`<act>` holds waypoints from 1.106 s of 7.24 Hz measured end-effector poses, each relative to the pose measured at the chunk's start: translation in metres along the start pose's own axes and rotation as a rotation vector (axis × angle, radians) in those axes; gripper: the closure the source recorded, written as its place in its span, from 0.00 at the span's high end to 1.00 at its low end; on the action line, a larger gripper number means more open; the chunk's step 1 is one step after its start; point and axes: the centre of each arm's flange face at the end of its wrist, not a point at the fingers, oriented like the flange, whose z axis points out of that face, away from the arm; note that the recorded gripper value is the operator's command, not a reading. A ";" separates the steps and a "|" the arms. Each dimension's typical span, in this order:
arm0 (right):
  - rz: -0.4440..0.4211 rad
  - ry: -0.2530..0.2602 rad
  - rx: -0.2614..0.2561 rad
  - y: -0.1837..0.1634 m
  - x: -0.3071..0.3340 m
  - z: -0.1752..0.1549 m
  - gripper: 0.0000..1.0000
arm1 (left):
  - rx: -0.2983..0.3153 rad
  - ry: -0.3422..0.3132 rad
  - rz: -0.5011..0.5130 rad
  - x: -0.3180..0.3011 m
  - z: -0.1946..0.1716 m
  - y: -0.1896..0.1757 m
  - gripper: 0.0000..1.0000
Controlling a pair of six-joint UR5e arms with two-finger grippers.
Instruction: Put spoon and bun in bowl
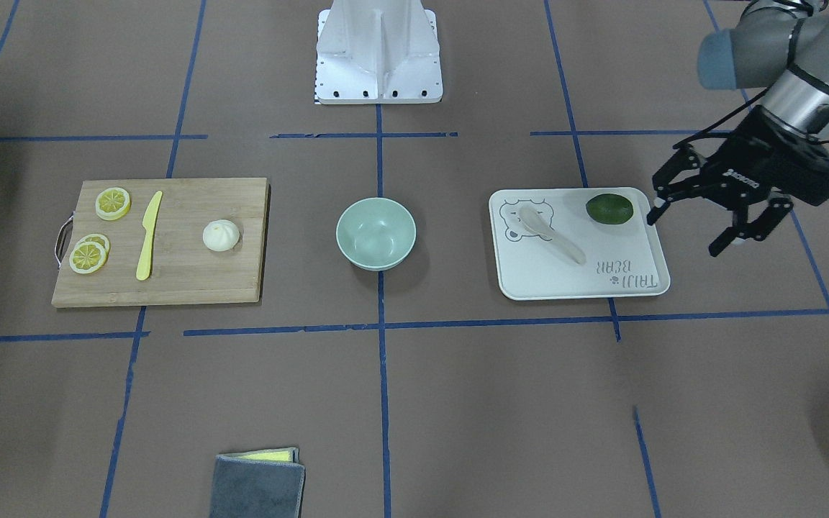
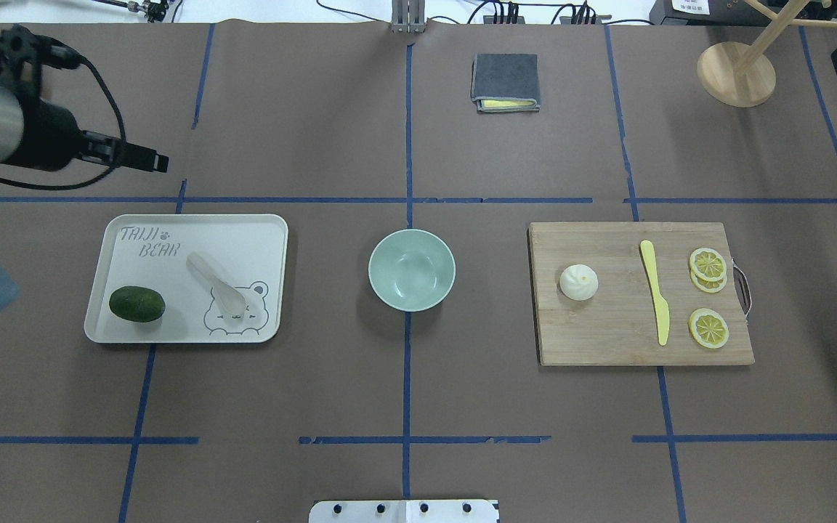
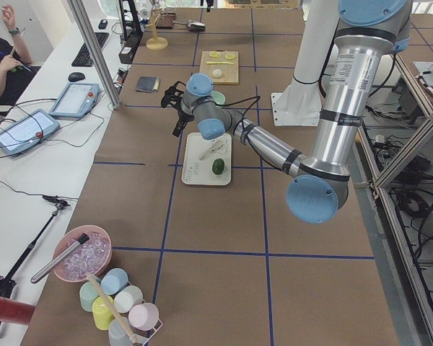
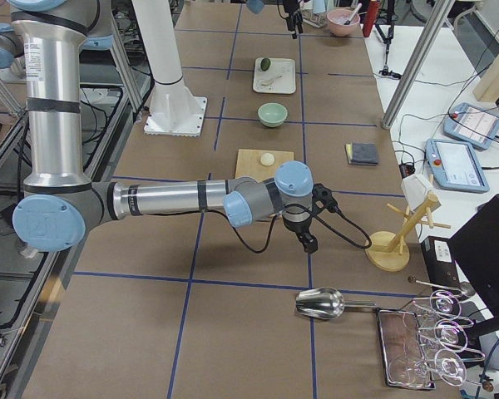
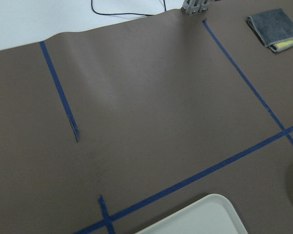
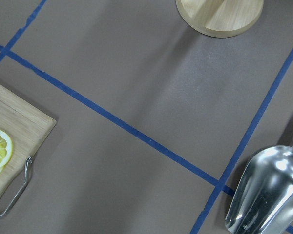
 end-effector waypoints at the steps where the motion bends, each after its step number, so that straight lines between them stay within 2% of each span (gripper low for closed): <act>1: 0.001 0.000 -0.001 0.001 0.001 0.001 1.00 | 0.003 -0.062 -0.178 0.023 0.031 0.026 0.79; 2: 0.002 0.000 -0.002 0.001 0.001 0.001 1.00 | 0.023 -0.109 -0.393 0.047 0.060 0.055 0.75; 3: 0.002 0.000 -0.002 0.001 0.001 0.001 1.00 | 0.035 -0.144 -0.559 0.065 0.079 0.075 0.70; 4: 0.002 0.000 -0.002 0.001 0.001 0.001 1.00 | 0.038 -0.193 -0.664 0.078 0.094 0.085 0.67; 6: 0.001 0.000 -0.001 0.000 0.001 0.001 1.00 | 0.050 -0.299 -0.761 0.088 0.116 0.096 0.67; 8: -0.002 0.001 0.002 -0.001 0.000 0.000 1.00 | 0.045 -0.362 -0.752 0.077 0.128 0.102 0.67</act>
